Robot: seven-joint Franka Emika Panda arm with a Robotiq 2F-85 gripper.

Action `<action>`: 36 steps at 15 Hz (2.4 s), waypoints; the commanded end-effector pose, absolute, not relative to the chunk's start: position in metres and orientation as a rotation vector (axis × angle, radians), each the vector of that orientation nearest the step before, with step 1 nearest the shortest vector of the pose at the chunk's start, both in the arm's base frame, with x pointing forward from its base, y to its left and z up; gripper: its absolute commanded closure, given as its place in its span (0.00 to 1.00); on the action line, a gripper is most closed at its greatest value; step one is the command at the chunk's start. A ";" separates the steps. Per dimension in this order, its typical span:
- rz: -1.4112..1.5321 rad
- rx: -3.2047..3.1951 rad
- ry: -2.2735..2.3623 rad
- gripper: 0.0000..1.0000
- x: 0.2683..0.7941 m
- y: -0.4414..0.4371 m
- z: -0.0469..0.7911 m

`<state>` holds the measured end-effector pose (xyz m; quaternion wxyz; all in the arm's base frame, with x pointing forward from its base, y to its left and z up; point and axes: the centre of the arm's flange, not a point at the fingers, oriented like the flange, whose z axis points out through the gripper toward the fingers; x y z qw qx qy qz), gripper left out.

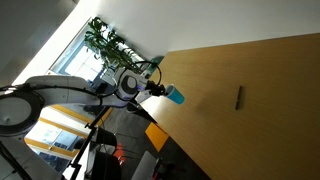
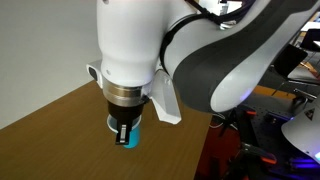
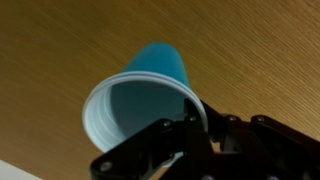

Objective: Move the cup to the left of the table

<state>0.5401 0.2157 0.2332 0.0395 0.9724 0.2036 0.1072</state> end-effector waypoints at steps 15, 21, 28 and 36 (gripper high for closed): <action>0.290 2.997 0.584 0.03 0.558 0.196 0.226; 0.361 3.021 0.503 0.00 0.542 0.189 0.252; 0.485 3.019 0.054 0.00 0.518 0.127 0.309; 0.638 2.980 -0.434 0.00 0.470 0.059 0.359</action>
